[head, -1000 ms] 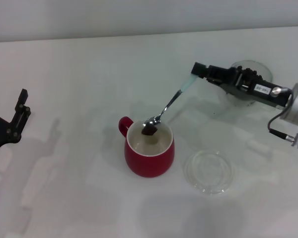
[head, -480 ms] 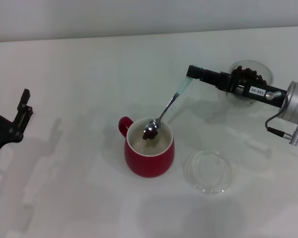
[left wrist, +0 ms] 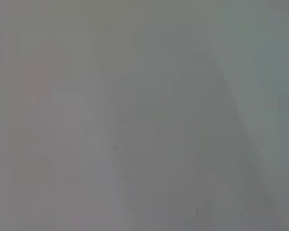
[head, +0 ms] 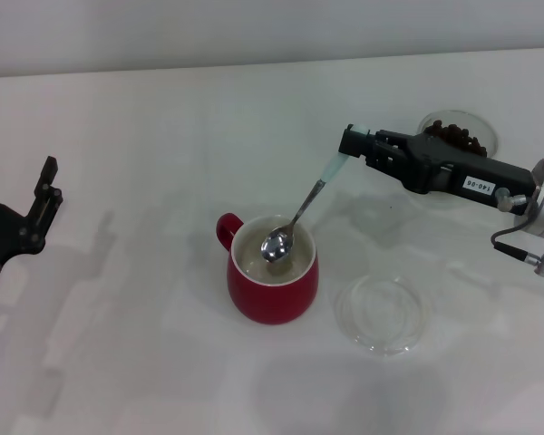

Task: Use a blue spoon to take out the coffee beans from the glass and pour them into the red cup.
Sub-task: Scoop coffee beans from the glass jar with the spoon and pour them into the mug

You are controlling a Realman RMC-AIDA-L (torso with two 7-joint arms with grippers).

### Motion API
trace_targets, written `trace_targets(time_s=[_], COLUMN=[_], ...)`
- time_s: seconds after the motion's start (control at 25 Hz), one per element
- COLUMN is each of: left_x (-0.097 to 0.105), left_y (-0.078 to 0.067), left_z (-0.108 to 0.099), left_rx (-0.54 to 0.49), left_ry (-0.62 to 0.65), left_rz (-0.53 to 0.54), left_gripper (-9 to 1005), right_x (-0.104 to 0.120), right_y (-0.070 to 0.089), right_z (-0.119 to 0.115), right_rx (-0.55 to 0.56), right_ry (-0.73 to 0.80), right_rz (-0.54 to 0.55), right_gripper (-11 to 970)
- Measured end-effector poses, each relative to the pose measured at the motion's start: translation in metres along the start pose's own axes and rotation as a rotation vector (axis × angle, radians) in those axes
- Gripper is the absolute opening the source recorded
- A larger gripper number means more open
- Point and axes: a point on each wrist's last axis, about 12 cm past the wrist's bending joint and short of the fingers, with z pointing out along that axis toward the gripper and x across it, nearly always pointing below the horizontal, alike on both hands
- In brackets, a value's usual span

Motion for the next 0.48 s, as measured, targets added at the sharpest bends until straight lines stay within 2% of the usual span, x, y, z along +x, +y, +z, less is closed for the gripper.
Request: trace_targets(time_s=[0.2,0.48], left_x=[0.0,0.0], left_y=[0.0,-0.001], left_z=[0.0,0.001], left_rx=[0.0,0.002], left_ry=[-0.001,-0.002], left_rz=[-0.001,-0.002], left_gripper=[670,670], right_x=[-0.002,-0.008], right_y=[-0.001,-0.005], right_z=[-0.004,-0.02], right_rx=[0.014,0.054], right_ry=[-0.028,-0.09], right_rz=[0.047,0.168], right_gripper=[146,146])
